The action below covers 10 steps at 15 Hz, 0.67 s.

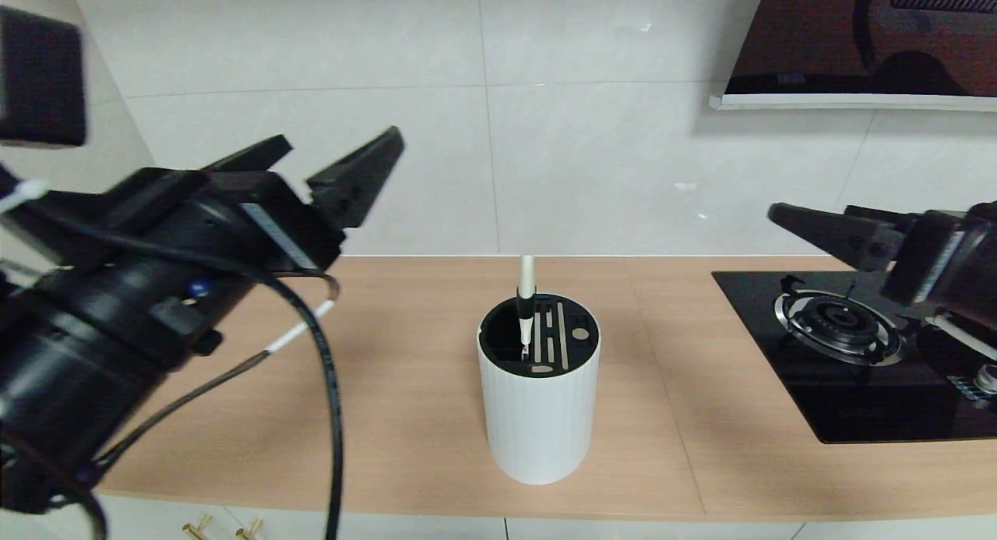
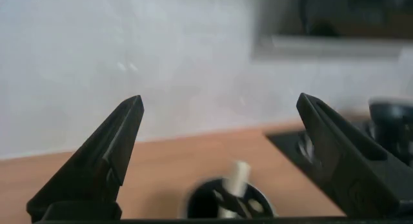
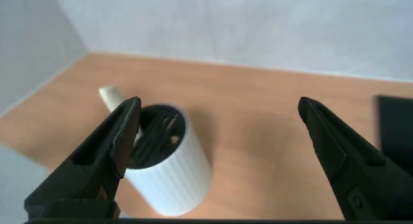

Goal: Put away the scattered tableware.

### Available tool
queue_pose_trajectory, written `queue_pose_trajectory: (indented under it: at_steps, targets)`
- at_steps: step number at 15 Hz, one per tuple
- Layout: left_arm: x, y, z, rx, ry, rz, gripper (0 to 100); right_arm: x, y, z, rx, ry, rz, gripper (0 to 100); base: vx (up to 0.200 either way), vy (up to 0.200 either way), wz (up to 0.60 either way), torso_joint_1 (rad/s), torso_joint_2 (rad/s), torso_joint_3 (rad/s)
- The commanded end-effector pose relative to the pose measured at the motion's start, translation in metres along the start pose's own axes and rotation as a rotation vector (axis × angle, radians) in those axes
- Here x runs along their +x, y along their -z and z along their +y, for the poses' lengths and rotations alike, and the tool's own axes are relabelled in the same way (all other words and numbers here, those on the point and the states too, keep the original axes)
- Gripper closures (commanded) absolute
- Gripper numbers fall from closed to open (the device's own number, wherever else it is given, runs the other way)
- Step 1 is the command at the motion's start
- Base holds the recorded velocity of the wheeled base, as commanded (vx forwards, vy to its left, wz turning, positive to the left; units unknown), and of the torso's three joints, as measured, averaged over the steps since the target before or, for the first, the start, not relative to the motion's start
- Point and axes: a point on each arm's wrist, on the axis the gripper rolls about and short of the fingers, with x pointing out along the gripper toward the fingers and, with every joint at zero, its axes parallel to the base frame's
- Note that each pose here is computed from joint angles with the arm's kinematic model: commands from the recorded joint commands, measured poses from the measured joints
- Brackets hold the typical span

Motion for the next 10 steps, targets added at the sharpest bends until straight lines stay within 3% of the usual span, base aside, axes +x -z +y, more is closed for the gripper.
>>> queue_pose_trajectory:
  at_steps: [1, 5, 7, 10]
  targets:
    - [-0.060, -0.028, 0.039, 0.030, -0.048, -0.090, 0, -0.069, -0.008, -0.015, 0.005, 0.037, -0.134, 0, 0.000, 0.000, 0.00, 0.000, 0.00, 0.000]
    - [-0.143, -0.034, 0.059, 0.082, -0.134, 0.000, 0, -0.149, 0.004, -0.027, -0.060, 0.147, -0.175, 0, 0.000, 0.000, 0.00, 0.000, 0.00, 0.000]
    - [-0.200, -0.023, 0.064, 0.121, -0.162, 0.068, 0, -0.193, 0.017, -0.026, -0.095, 0.251, -0.205, 0, 0.000, 0.000, 0.00, 0.000, 0.00, 0.000]
    - [-0.248, -0.013, 0.058, 0.157, -0.193, 0.041, 0, -0.240, 0.050, -0.021, -0.186, 0.322, -0.219, 0, 0.000, 0.000, 0.00, 0.000, 0.00, 0.000]
